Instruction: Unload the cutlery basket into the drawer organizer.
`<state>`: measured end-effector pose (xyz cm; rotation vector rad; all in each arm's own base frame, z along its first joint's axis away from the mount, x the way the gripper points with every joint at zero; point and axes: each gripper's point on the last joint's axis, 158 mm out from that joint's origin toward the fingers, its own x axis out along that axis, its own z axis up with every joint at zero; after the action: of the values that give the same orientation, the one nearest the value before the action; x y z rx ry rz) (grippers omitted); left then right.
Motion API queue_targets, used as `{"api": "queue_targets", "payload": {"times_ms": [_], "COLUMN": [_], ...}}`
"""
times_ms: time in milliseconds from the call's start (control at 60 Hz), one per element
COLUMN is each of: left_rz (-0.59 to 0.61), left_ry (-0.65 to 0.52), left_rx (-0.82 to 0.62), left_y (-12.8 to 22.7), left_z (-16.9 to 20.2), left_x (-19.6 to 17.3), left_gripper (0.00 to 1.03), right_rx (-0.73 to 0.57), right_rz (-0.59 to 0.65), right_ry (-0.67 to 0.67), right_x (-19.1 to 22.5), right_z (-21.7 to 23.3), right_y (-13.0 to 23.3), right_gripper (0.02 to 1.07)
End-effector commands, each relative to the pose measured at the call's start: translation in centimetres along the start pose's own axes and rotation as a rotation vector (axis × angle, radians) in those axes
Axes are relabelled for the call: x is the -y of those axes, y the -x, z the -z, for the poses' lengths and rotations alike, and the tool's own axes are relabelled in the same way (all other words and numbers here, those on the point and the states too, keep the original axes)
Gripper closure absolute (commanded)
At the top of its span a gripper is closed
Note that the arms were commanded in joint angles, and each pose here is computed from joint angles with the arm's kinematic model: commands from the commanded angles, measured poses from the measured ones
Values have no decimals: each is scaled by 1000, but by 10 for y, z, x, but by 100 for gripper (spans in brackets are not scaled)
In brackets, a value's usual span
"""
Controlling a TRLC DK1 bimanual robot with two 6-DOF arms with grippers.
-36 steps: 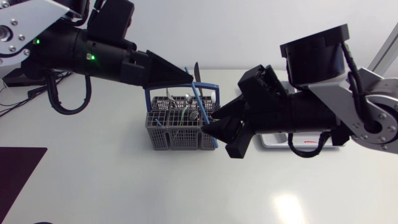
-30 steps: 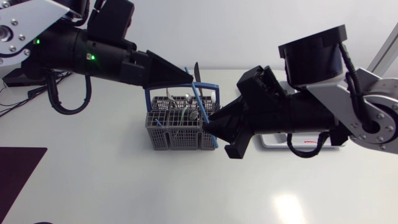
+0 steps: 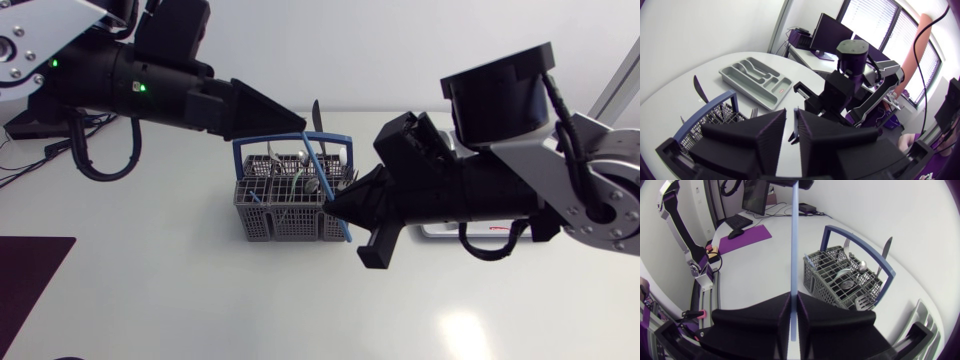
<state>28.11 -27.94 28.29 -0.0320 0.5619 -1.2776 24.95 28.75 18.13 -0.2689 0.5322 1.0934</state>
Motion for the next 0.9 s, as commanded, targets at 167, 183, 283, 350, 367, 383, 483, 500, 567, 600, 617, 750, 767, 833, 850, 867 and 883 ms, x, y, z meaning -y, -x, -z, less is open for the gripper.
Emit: {"api": "queue_targets", "payload": {"times_ms": [167, 183, 283, 350, 367, 383, 483, 500, 567, 600, 617, 750, 767, 833, 850, 867, 883], "left_rz": [-82, -89, -145, -193, -204, -222, -256, -262, -284, -311, -316, -340, -341, -343, -343, -341, -344], "left_ry": [-5, -5, -26, -67, -75, -90, -148, -156, -190, -229, -236, -318, -335, -374, -376, -387, -396], "left_rx": [88, 94, 137, 154, 157, 160, 125, 119, 82, 44, 33, -53, -74, -118, -121, -135, -149], "left_y": [28, 30, 51, 68, 71, 77, 83, 83, 82, 80, 79, 69, 66, 61, 60, 58, 57], "left_z": [-35, -37, -49, -51, -51, -50, -34, -31, -17, -2, 3, 35, 43, 59, 60, 65, 68], "left_x": [-23, -25, -35, -43, -45, -49, -55, -56, -62, -67, -68, -72, -72, -73, -73, -73, -75], "left_gripper": [5, 5, 5, 5, 5, 5, 5, 5, 5, 5, 5, 5, 5, 5, 5, 5, 5], "right_rx": [-58, -59, -74, -73, -75, -75, -74, -76, -83, -93, -95, -124, -129, -151, -153, -160, -166], "right_rz": [-21, -19, 26, 72, 87, 101, 179, 189, 238, 268, 279, 363, 373, 411, 416, 426, 432], "right_ry": [-2, -1, -21, -53, -66, -81, -147, -158, -208, -249, -263, -403, -417, -477, -483, -499, -516], "right_x": [-15, -14, -1, 16, 22, 28, 57, 61, 83, 99, 105, 159, 164, 190, 193, 200, 205], "right_z": [29, 30, 44, 51, 55, 57, 68, 70, 78, 85, 86, 107, 110, 121, 123, 126, 130], "right_y": [12, 14, 28, 39, 43, 46, 59, 61, 67, 69, 69, 70, 69, 66, 65, 64, 62], "right_gripper": [101, 101, 101, 101, 101, 101, 101, 101, 101, 101, 101, 101, 101, 101, 101, 101, 101]}}
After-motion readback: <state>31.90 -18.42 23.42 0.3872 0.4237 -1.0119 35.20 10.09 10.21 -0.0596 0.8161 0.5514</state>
